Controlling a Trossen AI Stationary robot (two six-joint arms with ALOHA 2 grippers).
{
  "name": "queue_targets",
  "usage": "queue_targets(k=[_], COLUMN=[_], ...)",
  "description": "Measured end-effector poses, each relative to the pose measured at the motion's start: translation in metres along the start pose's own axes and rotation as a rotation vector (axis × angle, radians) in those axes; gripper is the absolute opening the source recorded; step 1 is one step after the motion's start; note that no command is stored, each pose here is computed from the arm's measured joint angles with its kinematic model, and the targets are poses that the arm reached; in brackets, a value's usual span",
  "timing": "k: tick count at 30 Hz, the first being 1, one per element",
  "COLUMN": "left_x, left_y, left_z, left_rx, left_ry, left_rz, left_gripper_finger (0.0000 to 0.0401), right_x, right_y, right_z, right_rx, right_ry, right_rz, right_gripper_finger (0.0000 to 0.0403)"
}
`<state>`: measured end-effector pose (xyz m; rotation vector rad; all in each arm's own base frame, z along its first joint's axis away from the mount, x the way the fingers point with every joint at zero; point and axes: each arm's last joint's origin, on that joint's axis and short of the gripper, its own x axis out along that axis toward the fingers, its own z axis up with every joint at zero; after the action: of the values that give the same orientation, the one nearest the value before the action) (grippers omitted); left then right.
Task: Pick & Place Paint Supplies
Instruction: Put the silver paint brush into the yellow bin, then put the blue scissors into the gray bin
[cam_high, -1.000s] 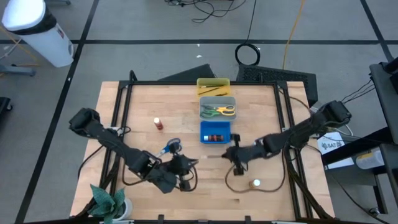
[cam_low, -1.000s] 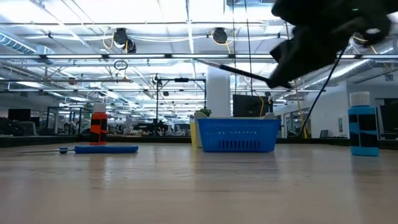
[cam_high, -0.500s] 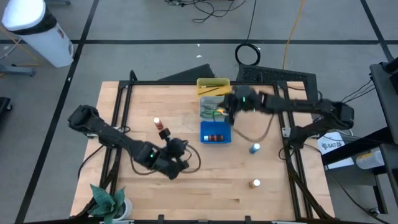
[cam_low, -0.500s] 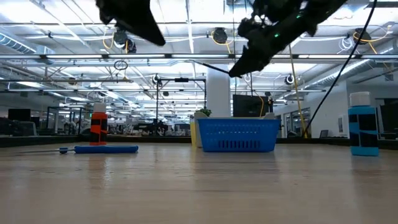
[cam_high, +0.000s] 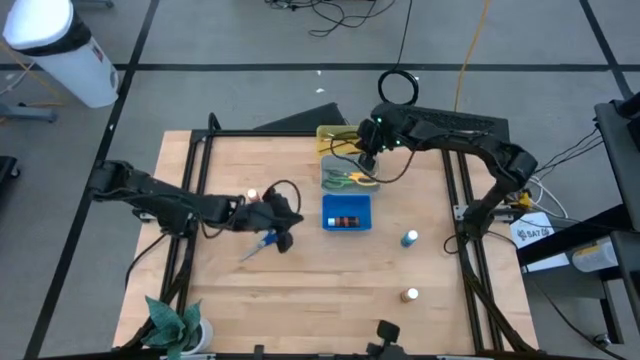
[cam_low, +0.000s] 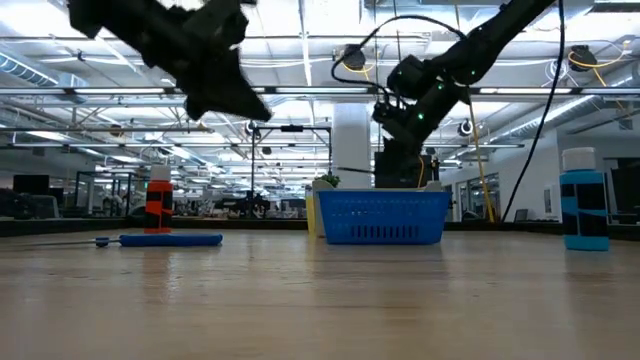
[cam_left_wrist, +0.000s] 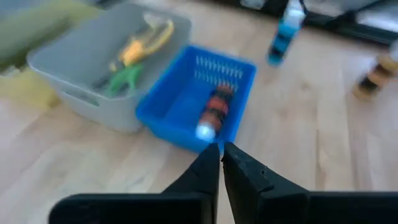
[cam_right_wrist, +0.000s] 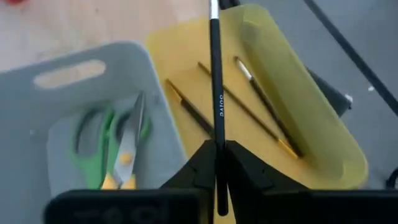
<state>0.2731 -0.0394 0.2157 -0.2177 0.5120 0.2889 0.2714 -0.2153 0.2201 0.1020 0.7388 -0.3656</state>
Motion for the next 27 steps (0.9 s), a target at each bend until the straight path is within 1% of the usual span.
queue_targets(k=[3, 5, 9, 12, 15, 18, 22, 24, 27], left_x=[0.004, 0.007, 0.011, 0.013, 0.015, 0.016, 0.017, 0.016, 0.016], left_y=[0.013, 0.022, 0.036, 0.045, 0.052, 0.056, 0.057, 0.057, 0.054], left_z=[-0.001, 0.0, 0.006, 0.009, 0.011, 0.011, 0.011, 0.01, 0.009], left_rx=[-0.013, -0.028, -0.061, -0.073, -0.069, -0.075, -0.076, -0.073, -0.079], left_ry=[0.018, 0.027, 0.007, 0.003, -0.001, 0.002, 0.006, 0.014, 0.015], left_rz=[-0.055, -0.034, 0.011, 0.042, 0.065, 0.079, 0.082, 0.082, 0.074], left_gripper_finger=[0.0035, 0.0035, 0.0035, 0.0035, 0.0035, 0.0035, 0.0035, 0.0035, 0.0035], right_x=[0.011, 0.013, 0.012, -0.001, -0.027, -0.062, -0.11, -0.134, -0.163], right_y=[-0.001, 0.0, 0.001, 0.004, 0.02, 0.046, 0.085, 0.106, 0.135], right_z=[-0.002, -0.004, -0.001, 0.004, 0.012, 0.012, 0.0, -0.008, -0.026], right_rx=[-0.004, 0.003, 0.043, 0.057, 0.039, 0.025, 0.067, 0.077, 0.053], right_ry=[0.002, 0.013, -0.015, -0.028, -0.026, 0.037, 0.173, 0.225, 0.28], right_rz=[0.002, 0.006, 0.002, 0.007, 0.033, 0.091, 0.178, 0.175, 0.12], right_gripper_finger=[0.0045, 0.0073, 0.0131, 0.0168, 0.0189, 0.0194, 0.019, 0.0185, 0.0177])
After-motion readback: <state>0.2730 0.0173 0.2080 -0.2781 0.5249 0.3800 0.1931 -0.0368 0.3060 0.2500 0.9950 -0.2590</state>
